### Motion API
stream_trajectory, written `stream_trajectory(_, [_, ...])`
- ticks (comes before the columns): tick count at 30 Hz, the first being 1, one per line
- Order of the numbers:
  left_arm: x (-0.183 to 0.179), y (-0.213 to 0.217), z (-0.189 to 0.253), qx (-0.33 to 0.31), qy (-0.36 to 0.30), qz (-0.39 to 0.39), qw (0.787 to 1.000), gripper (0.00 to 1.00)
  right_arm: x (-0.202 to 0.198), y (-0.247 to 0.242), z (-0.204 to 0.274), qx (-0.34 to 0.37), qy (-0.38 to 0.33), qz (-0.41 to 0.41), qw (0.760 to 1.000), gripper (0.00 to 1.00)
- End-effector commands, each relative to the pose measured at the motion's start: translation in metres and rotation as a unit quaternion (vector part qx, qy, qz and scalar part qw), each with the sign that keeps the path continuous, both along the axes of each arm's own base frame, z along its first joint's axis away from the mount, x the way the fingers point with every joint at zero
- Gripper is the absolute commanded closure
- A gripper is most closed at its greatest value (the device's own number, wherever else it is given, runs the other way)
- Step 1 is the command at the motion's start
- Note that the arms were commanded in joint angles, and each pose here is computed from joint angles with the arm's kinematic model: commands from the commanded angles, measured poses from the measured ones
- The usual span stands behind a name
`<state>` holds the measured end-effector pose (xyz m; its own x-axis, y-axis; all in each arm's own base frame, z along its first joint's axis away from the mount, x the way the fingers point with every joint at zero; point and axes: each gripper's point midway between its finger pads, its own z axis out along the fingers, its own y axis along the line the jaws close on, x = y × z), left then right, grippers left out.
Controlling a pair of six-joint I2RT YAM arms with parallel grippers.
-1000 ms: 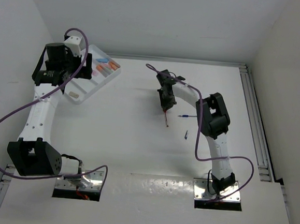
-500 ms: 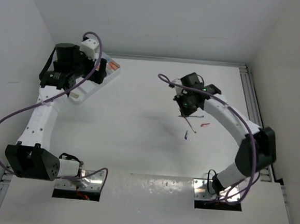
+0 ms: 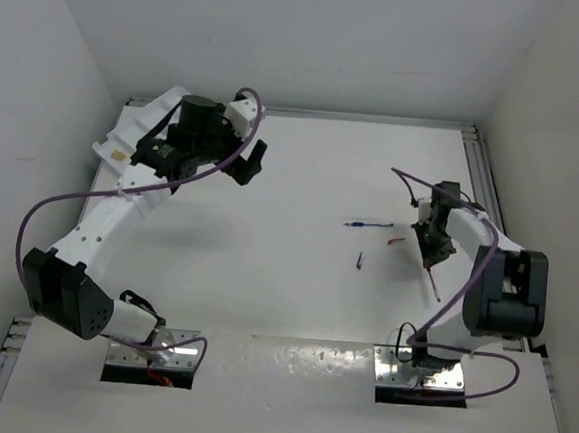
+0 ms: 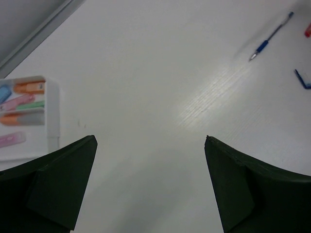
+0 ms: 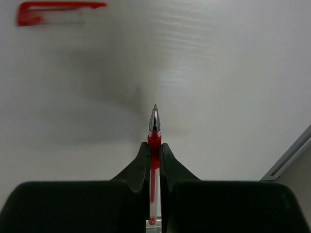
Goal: Sort the stationery into containers
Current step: Pick up the pen from the center of the board.
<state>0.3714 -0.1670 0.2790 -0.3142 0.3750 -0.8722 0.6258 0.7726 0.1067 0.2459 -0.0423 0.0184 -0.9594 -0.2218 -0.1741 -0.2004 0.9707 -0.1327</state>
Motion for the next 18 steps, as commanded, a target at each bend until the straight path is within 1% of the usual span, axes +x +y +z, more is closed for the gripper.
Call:
stream_trajectory(1, [-0.009, -0.033, -0.008, 0.027, -0.008, -0.059, 0.998, 0.0, 0.029, -0.021, -0.004, 0.002, -0.021, -0.017, 1.0, 1.0])
stream_trajectory(3, [-0.023, -0.052, -0.019, 0.045, 0.0, -0.097, 0.994, 0.0, 0.026, -0.033, -0.016, 0.003, 0.004, -0.035, 0.999, 1.0])
stream_trajectory(7, [-0.034, -0.074, -0.033, 0.064, -0.007, -0.14, 0.988, 0.0, 0.033, -0.052, -0.022, -0.014, 0.006, -0.043, 0.999, 1.0])
stream_trajectory(11, [-0.043, -0.107, -0.039, 0.063, -0.023, -0.193, 0.979, 0.0, 0.034, -0.067, -0.03, -0.037, 0.017, -0.053, 0.998, 1.0])
stream_trajectory(14, [-0.042, -0.136, -0.046, 0.066, -0.034, -0.222, 0.972, 0.0, 0.033, -0.076, -0.037, -0.031, 0.037, -0.087, 0.995, 1.0])
stream_trajectory(15, [-0.043, -0.153, -0.055, 0.071, -0.033, -0.238, 0.968, 0.0, 0.035, -0.08, -0.034, -0.023, 0.039, -0.107, 0.993, 1.0])
stream_trajectory(16, [-0.043, -0.164, -0.057, 0.071, -0.036, -0.247, 0.966, 0.01, 0.034, -0.081, -0.038, -0.015, 0.047, -0.116, 0.992, 1.0])
stream_trajectory(17, [-0.048, -0.181, -0.059, 0.066, -0.041, -0.264, 0.961, 0.04, 0.035, -0.08, -0.037, -0.003, 0.045, -0.123, 0.991, 1.0])
stream_trajectory(18, [-0.044, -0.194, -0.052, 0.059, -0.05, -0.271, 0.959, 0.06, 0.036, -0.084, -0.035, 0.001, 0.041, -0.135, 0.99, 1.0])
